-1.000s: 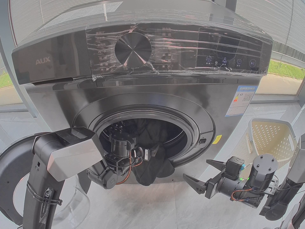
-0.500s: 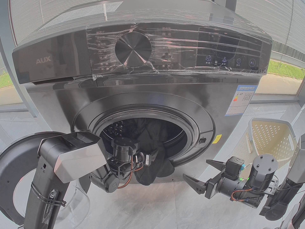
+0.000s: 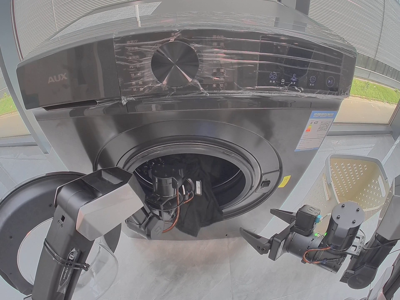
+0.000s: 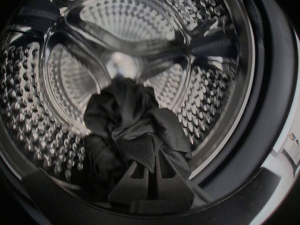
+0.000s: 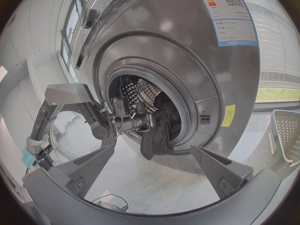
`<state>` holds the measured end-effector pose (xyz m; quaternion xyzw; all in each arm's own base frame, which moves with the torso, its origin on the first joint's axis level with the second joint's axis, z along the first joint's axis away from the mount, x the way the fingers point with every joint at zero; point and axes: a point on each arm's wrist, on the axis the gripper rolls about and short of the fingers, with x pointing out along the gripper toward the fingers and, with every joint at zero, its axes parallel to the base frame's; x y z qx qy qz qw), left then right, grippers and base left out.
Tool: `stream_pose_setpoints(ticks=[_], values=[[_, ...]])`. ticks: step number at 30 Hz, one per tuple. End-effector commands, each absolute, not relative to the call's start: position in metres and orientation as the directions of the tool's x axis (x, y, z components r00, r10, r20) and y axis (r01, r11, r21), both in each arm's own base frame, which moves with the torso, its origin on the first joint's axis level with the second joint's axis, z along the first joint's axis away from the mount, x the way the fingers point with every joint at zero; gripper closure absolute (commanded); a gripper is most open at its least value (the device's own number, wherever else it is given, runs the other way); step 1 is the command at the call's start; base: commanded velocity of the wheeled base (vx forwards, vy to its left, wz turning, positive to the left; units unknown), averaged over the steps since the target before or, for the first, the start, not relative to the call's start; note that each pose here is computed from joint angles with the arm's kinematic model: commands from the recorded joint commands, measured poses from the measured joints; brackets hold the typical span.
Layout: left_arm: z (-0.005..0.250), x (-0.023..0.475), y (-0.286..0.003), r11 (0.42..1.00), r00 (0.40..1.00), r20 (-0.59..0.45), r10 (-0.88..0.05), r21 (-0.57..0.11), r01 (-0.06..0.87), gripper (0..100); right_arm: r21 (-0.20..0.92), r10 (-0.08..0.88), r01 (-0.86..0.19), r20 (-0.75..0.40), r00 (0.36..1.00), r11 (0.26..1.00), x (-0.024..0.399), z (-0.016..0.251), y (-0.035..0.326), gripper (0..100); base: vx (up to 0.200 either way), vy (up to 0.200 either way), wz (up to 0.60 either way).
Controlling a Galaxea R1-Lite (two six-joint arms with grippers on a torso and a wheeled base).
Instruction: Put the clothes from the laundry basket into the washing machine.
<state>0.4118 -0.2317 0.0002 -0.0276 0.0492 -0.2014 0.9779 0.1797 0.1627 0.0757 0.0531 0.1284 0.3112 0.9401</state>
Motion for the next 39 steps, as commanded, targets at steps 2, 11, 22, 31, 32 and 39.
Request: stream_pose_setpoints(ticks=[2, 11, 22, 31, 32, 39], values=[[0.026, 0.436, -0.238, 0.93, 0.935, 0.077, -0.346, -0.102, 0.352, 100, 0.18, 0.601, -0.573, -0.206, 0.772, 0.799, 0.18, 0.076, 0.164, 0, 0.0, 0.0, 0.0], [0.022, 0.437, -0.238, 0.932, 0.937, 0.073, -0.341, -0.101, 0.347, 0, 0.18, 0.6, -0.572, -0.205, 0.774, 0.8, 0.18, 0.076, 0.163, 0, 0.0, 0.0, 0.0], [0.016, 0.387, -0.23, 0.906, 0.898, -0.128, -0.422, -0.095, 0.412, 0, 0.18, 0.6, -0.573, -0.209, 0.772, 0.8, 0.179, 0.075, 0.163, 0, 0.0, 0.0, 0.0], [-0.004, 0.361, -0.228, 0.866, 0.831, -0.244, -0.499, -0.097, 0.491, 0, 0.179, 0.599, -0.572, -0.215, 0.771, 0.8, 0.179, 0.074, 0.163, 0, 0.0, 0.0, 0.0], [-0.006, 0.361, -0.228, 0.865, 0.829, -0.25, -0.5, -0.095, 0.493, 0, 0.179, 0.599, -0.572, -0.215, 0.771, 0.8, 0.179, 0.074, 0.163, 0, 0.0, 0.0, 0.0], [-0.027, 0.362, -0.229, 0.865, 0.822, -0.277, -0.497, -0.088, 0.493, 0, 0.179, 0.599, -0.572, -0.214, 0.771, 0.8, 0.179, 0.074, 0.163, 0, 0.0, 0.0, 0.0]])
